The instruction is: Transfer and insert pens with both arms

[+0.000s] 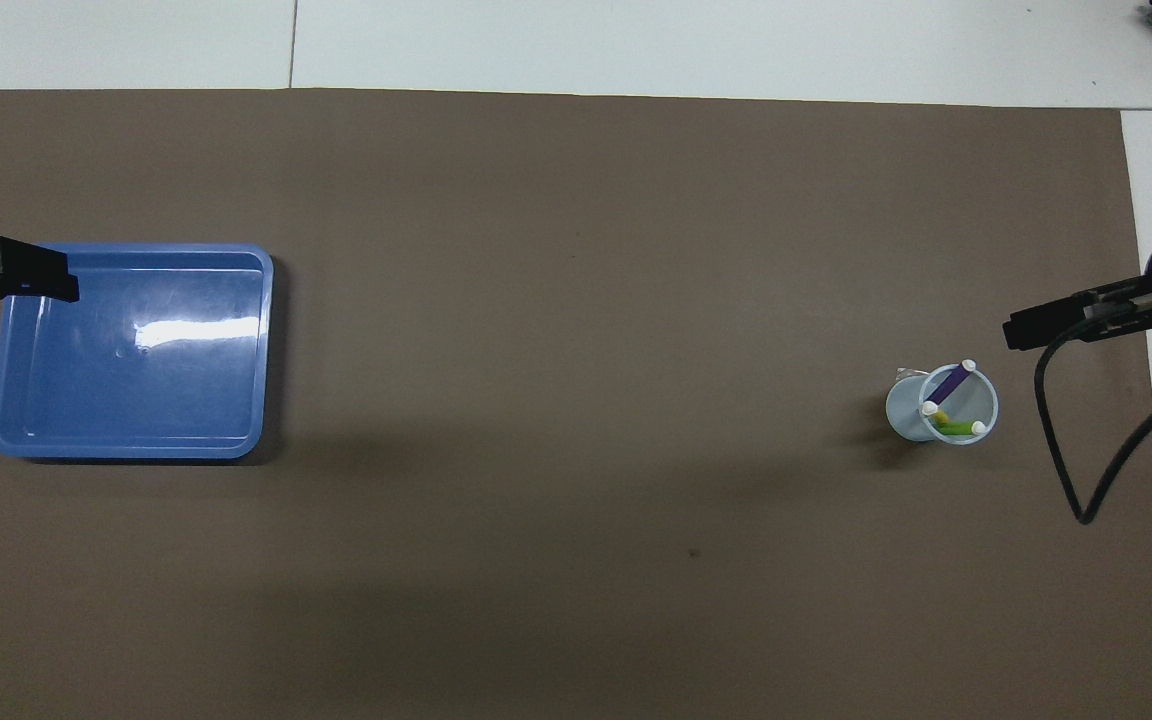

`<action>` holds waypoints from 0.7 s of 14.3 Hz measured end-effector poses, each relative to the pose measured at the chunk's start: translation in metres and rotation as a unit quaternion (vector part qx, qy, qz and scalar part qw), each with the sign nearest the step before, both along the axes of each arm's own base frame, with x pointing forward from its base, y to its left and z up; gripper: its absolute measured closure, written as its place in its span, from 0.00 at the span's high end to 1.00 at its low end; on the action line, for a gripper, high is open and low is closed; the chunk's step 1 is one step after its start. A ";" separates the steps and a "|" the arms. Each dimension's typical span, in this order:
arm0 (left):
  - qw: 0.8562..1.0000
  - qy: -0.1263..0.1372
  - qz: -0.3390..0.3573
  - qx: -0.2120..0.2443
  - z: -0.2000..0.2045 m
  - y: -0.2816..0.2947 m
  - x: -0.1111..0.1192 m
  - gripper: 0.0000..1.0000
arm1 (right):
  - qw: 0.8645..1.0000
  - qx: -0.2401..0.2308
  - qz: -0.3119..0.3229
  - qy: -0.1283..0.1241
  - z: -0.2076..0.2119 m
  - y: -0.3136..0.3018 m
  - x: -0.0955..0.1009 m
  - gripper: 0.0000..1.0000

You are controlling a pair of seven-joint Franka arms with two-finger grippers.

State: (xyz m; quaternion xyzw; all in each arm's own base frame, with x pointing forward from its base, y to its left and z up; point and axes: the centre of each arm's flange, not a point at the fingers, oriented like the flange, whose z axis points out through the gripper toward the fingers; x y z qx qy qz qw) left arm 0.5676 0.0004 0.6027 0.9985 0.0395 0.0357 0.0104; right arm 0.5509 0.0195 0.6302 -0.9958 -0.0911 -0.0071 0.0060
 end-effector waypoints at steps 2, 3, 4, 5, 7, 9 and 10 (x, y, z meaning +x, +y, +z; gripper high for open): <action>1.000 0.000 0.000 0.000 0.000 0.000 0.000 1.00 | 1.000 -0.004 0.000 -0.001 0.000 -0.001 0.000 1.00; 1.000 0.000 0.000 0.000 0.000 0.000 0.000 1.00 | 1.000 -0.007 0.000 -0.002 0.000 -0.001 0.001 1.00; 1.000 0.000 0.000 0.000 0.000 0.000 0.000 1.00 | 1.000 -0.009 0.000 -0.002 -0.001 -0.002 0.001 1.00; 1.000 0.001 0.000 0.000 0.000 0.000 0.000 1.00 | 1.000 -0.009 0.000 -0.001 -0.001 -0.001 0.000 1.00; 1.000 0.008 0.000 0.000 -0.001 0.000 -0.002 1.00 | 1.000 -0.010 0.002 -0.001 -0.002 0.000 0.000 1.00; 1.000 0.014 0.000 0.000 -0.003 0.000 -0.003 1.00 | 1.000 -0.010 0.002 0.000 -0.002 0.001 0.000 1.00; 1.000 0.016 0.000 0.000 -0.003 0.000 -0.003 1.00 | 1.000 -0.010 0.002 0.000 -0.002 0.001 0.000 1.00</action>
